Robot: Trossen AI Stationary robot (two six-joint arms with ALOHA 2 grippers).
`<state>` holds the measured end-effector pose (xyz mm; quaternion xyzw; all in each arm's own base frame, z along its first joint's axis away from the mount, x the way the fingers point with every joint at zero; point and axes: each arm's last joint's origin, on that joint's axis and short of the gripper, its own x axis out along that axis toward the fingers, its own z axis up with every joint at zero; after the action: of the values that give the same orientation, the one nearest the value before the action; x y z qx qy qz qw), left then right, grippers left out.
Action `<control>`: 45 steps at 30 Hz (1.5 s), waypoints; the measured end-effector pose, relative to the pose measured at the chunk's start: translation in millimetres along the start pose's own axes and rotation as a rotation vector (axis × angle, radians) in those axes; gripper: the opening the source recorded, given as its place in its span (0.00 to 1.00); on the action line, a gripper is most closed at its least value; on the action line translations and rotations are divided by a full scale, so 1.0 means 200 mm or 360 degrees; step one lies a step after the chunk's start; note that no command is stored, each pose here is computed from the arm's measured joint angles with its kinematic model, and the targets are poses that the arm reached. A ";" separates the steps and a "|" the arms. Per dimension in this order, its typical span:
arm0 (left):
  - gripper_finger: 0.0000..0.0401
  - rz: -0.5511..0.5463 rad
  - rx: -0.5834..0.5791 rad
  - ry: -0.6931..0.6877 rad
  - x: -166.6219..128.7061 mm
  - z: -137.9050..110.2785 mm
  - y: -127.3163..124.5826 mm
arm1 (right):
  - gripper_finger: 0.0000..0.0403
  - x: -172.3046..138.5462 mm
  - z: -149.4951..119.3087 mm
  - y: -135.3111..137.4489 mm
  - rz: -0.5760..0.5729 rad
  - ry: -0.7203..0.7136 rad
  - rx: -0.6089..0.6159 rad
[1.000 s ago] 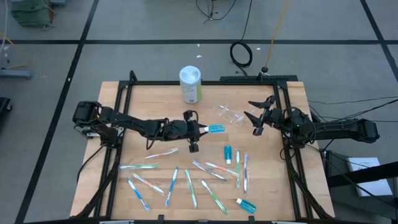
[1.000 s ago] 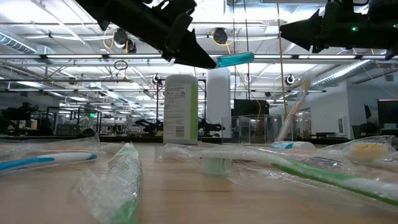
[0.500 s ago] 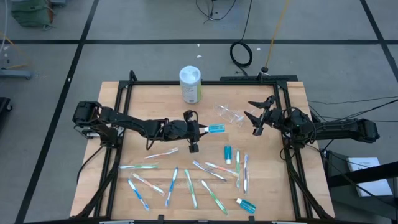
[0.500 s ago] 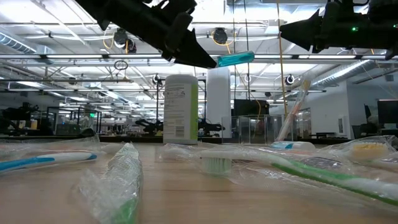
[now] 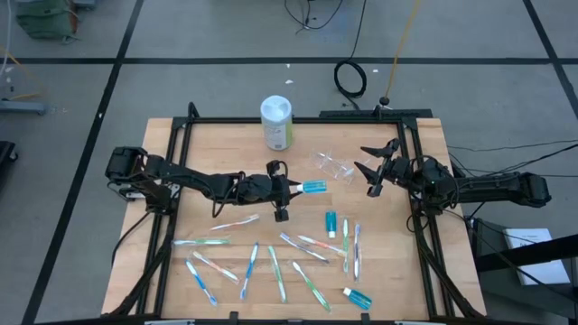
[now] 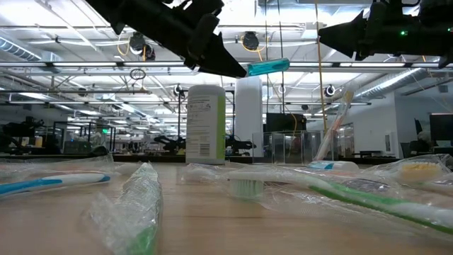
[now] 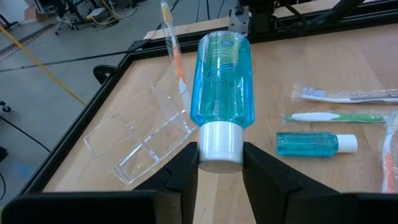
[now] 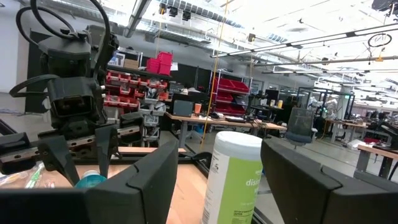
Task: Pick & Place toothbrushing station
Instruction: Put the blue mouthwash into the transparent organizer
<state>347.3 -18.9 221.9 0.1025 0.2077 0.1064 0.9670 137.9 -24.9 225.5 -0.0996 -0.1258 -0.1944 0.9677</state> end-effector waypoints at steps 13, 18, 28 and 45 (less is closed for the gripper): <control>0.28 0.0006 -0.0018 -0.0054 0.00 0.02 0.00 | 0.55 0.00 0.00 0.00 0.0000 0.0000 0.0000; 0.28 0.0011 -0.0033 -0.0098 0.00 0.03 0.00 | 0.55 0.00 0.00 0.00 0.0000 0.0000 0.0000; 0.28 0.0012 -0.0024 -0.0192 -0.01 0.06 -0.01 | 0.55 0.01 -0.02 0.01 0.0012 0.0044 0.0061; 0.28 0.0027 0.0032 -0.0311 -0.01 0.17 0.01 | 0.55 0.07 -0.11 0.14 0.0290 0.0250 0.0198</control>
<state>358.6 -23.1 253.3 0.1237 0.1125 0.1020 0.9806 166.0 -9.6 204.6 -0.0349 -0.0518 -0.1049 0.9925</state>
